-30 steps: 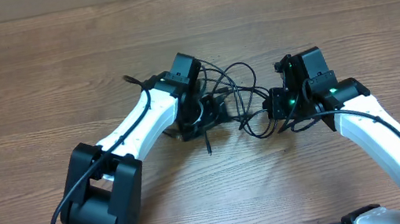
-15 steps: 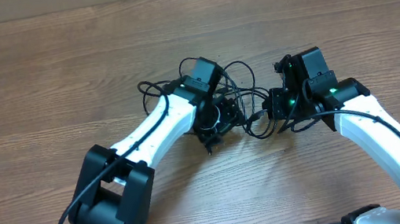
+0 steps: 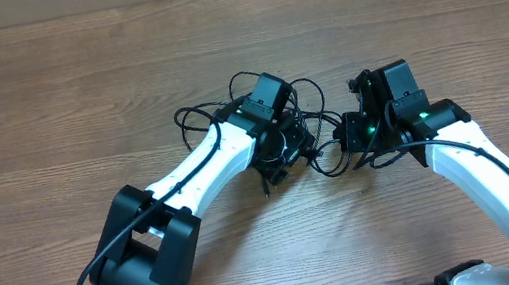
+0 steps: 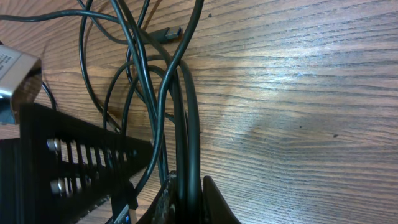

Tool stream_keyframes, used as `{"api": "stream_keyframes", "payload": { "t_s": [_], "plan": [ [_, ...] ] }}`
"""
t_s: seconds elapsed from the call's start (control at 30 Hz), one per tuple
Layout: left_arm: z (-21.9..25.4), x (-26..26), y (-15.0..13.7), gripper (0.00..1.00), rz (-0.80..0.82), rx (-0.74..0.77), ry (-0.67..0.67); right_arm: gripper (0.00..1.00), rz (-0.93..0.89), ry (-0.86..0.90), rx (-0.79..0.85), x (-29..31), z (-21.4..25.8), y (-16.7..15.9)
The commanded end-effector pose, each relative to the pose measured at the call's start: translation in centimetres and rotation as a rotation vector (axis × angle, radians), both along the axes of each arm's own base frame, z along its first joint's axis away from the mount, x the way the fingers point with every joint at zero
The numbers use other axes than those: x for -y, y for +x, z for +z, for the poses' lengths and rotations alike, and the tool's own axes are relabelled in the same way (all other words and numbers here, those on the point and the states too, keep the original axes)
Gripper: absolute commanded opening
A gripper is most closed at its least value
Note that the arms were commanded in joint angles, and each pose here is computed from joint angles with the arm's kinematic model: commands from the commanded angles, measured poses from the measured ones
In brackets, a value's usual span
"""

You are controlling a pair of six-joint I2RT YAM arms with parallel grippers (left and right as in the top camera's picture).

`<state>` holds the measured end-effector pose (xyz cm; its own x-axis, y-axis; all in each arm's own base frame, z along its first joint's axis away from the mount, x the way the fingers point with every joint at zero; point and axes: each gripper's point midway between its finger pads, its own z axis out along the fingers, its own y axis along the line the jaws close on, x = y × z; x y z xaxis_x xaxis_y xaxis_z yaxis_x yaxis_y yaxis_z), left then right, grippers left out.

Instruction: Untangle cables

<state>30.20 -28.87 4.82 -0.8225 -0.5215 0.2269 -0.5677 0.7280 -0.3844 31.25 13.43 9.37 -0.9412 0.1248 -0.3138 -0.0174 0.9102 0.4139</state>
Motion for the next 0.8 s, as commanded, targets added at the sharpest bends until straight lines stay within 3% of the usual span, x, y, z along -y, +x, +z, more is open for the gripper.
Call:
{"api": "stream_keyframes", "payload": {
  "t_s": [0.0,0.07,0.1,0.27,0.43,0.63,0.77],
  "plan": [
    [-0.5,0.5,-0.8,0.50,0.000,-0.016,0.015,0.04,-0.001,0.015,0.011,-0.1,0.4,0.1],
    [-0.5,0.6,-1.2,0.14,-0.038,-0.009,0.020,0.04,-0.001,0.015,0.011,-0.1,0.4,0.1],
    [-0.6,0.5,-1.5,0.04,-0.067,-0.006,0.026,0.04,-0.001,0.015,0.010,-0.1,0.4,0.1],
    [-1.4,-2.6,-2.5,0.04,-0.239,0.008,0.134,0.04,-0.001,0.014,0.007,-0.1,0.4,0.0],
    [-2.3,-9.6,-1.5,0.04,-0.188,-0.044,0.330,0.04,0.003,0.018,0.006,-0.1,0.4,0.0],
    [-2.3,-13.4,0.2,0.04,-0.291,-0.012,0.329,0.04,0.192,0.172,0.043,-3.3,2.4,-0.9],
    [-2.3,-16.2,1.4,0.04,-0.267,-0.006,0.341,0.04,0.196,0.179,0.051,-3.5,2.8,-0.7]
  ]
}}
